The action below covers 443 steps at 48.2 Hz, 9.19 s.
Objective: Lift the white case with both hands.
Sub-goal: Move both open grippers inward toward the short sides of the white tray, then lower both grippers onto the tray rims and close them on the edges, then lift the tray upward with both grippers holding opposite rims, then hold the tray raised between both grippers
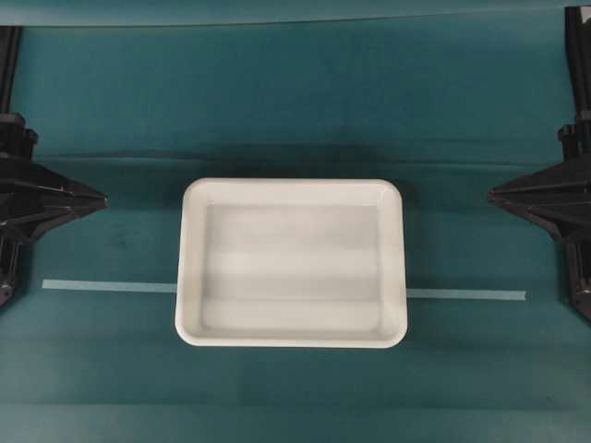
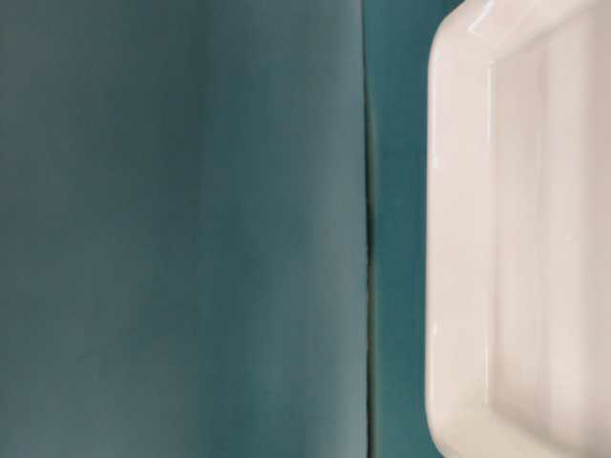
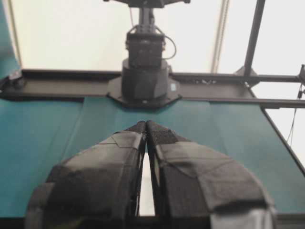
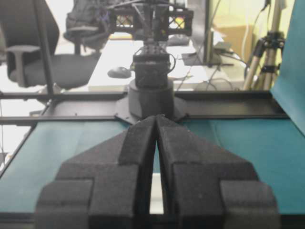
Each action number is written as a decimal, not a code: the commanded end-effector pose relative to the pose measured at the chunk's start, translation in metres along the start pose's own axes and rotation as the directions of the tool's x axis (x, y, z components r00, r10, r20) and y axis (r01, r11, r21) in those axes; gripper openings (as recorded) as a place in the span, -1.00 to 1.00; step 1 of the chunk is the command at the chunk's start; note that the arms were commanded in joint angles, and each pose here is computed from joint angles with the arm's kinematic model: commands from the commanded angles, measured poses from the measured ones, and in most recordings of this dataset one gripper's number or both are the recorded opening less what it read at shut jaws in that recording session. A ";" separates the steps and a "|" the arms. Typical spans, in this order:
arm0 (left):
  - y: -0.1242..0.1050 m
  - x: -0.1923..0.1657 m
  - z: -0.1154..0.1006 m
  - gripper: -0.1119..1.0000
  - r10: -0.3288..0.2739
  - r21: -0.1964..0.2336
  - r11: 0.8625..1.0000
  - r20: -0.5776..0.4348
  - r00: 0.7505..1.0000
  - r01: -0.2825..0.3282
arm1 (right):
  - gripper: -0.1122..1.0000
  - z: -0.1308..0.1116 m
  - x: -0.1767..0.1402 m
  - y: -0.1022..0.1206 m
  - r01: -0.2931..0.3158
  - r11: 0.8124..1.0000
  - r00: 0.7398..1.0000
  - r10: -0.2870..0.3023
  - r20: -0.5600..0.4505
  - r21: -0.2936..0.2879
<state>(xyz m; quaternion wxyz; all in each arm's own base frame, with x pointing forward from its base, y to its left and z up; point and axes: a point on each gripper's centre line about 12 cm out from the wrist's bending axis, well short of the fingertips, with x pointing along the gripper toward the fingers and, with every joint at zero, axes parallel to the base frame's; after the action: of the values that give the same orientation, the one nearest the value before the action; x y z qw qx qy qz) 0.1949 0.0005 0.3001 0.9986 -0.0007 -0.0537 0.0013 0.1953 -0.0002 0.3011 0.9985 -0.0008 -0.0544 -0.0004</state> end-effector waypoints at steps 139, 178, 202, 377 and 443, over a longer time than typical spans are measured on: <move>0.009 0.003 -0.172 0.94 0.030 -0.846 0.311 -0.447 0.894 -0.433 | 0.88 -0.201 0.018 -0.010 0.626 0.148 0.780 -0.127 -0.613 0.765; 0.001 0.034 -0.199 0.89 -0.006 -0.832 0.320 -0.481 0.877 -0.454 | 0.88 -0.217 0.033 -0.009 0.621 0.136 0.783 -0.140 -0.606 0.771; 0.006 0.034 -0.203 0.87 0.014 -0.822 0.313 -0.497 0.868 -0.476 | 0.87 -0.220 0.039 -0.008 0.625 0.139 0.780 -0.135 -0.611 0.768; 0.015 0.062 -0.049 -0.67 0.053 -0.880 0.165 -0.443 0.895 -0.445 | -0.61 -0.070 0.055 -0.019 0.629 0.001 0.777 -0.025 -0.629 0.777; 0.006 0.089 0.086 -0.68 0.025 -0.953 0.145 -0.265 0.964 -0.266 | -0.61 0.082 0.060 -0.011 0.458 0.003 0.888 0.039 -0.458 0.889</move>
<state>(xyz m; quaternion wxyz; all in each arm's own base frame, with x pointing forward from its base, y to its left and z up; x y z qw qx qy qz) 0.2637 0.0033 0.3721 0.7418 -0.6628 0.0710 0.0734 0.2353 -0.0115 0.3668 0.6921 0.6897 0.1638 -0.1362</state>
